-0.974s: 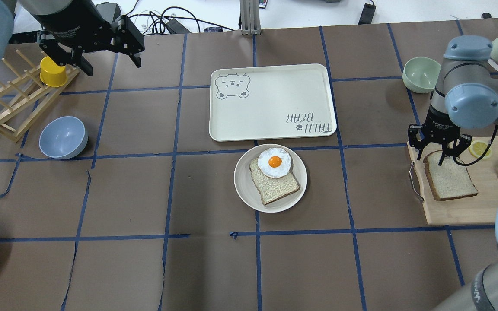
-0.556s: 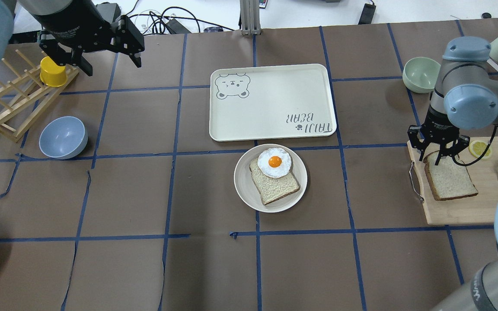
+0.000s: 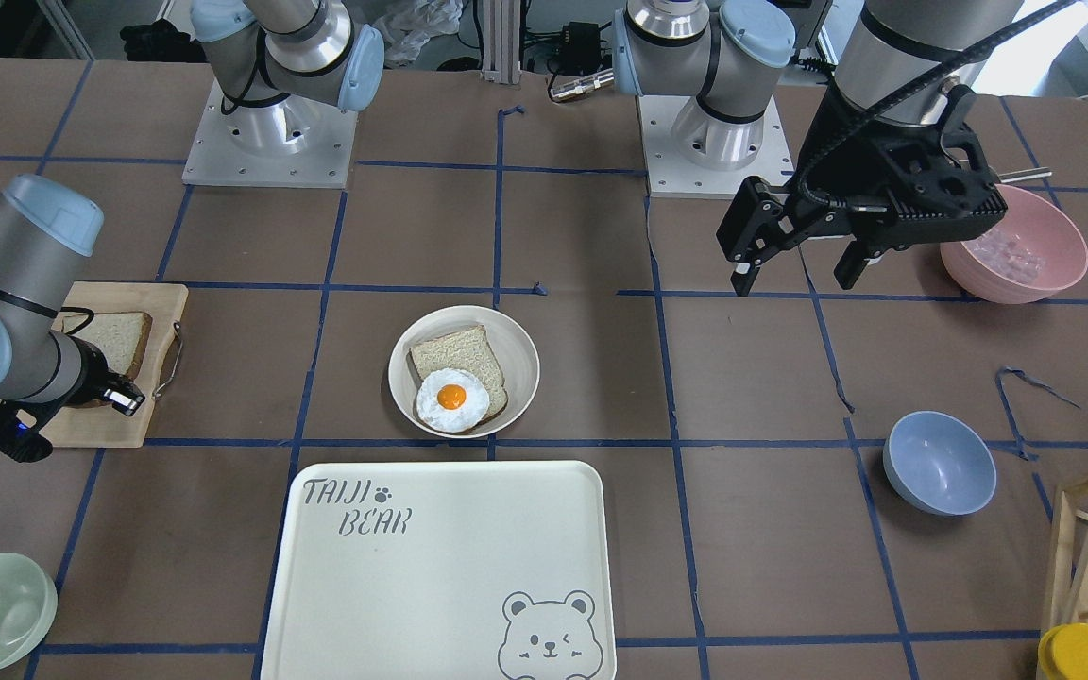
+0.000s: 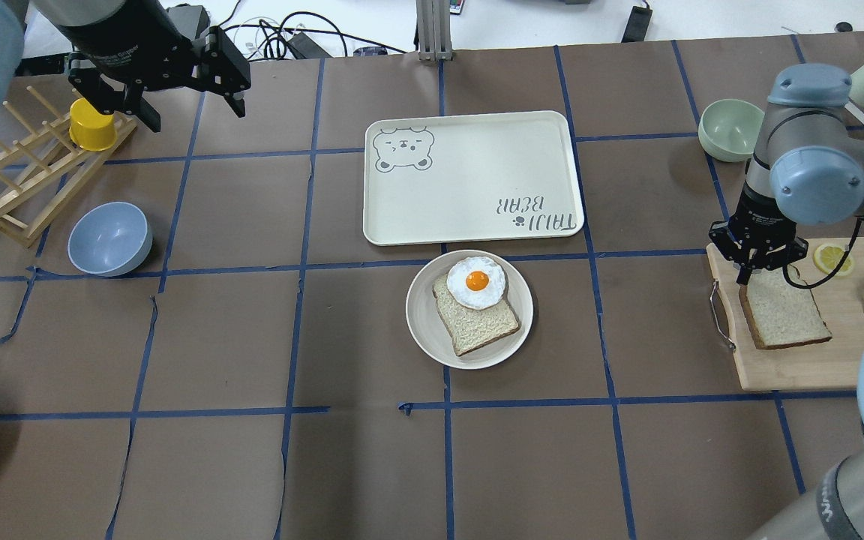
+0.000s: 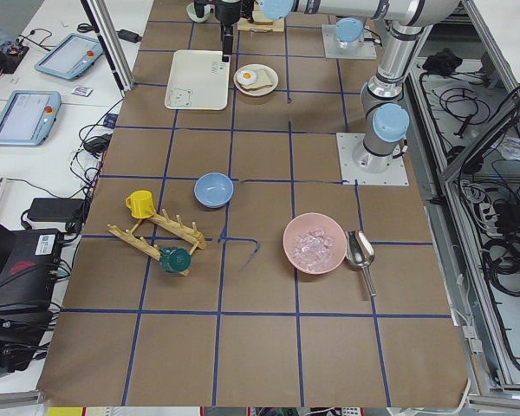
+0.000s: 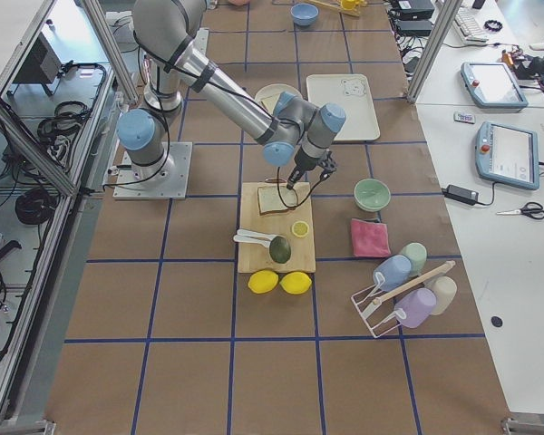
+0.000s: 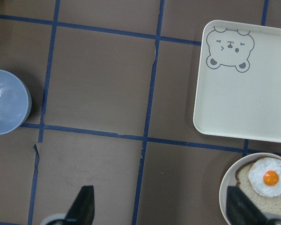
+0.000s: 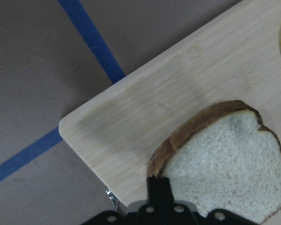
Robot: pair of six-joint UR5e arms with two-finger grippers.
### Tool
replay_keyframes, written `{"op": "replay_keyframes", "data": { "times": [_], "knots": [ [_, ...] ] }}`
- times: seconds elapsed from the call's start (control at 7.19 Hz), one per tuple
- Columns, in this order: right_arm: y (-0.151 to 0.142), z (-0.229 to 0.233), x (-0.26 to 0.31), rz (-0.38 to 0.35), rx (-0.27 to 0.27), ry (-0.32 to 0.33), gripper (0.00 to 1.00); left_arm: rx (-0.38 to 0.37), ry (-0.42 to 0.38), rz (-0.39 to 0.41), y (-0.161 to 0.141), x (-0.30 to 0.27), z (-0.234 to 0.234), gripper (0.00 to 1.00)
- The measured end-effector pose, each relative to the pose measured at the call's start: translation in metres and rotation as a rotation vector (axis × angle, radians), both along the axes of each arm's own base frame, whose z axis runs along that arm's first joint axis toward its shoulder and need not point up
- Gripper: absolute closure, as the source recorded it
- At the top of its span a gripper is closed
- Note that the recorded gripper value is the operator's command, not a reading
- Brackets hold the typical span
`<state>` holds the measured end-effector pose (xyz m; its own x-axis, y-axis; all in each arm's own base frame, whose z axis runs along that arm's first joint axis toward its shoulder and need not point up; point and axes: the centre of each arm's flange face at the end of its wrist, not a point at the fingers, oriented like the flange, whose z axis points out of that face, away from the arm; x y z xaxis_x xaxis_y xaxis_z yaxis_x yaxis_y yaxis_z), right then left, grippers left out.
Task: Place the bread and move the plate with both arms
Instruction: 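Close the right gripper on the bread slice's edge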
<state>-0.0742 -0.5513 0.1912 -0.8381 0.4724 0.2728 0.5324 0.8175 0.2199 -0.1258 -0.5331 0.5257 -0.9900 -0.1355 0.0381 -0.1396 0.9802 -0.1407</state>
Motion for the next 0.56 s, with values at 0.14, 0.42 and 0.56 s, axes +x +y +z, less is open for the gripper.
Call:
{"op": "replay_keyframes", "data": {
  "times": [0.14,0.42,0.56],
  "knots": [
    [-0.001,0.002,0.0,-0.001,-0.004,-0.002,1.0,0.0,0.0,0.0,0.0,0.0,0.0,0.0],
    [-0.005,0.015,-0.001,-0.001,-0.022,0.002,1.0,0.0,0.0,0.0,0.0,0.0,0.0,0.0],
    [-0.009,0.027,-0.003,-0.001,-0.029,0.005,1.0,-0.001,0.0,0.0,0.0,0.0,0.0,0.0]
  ]
}}
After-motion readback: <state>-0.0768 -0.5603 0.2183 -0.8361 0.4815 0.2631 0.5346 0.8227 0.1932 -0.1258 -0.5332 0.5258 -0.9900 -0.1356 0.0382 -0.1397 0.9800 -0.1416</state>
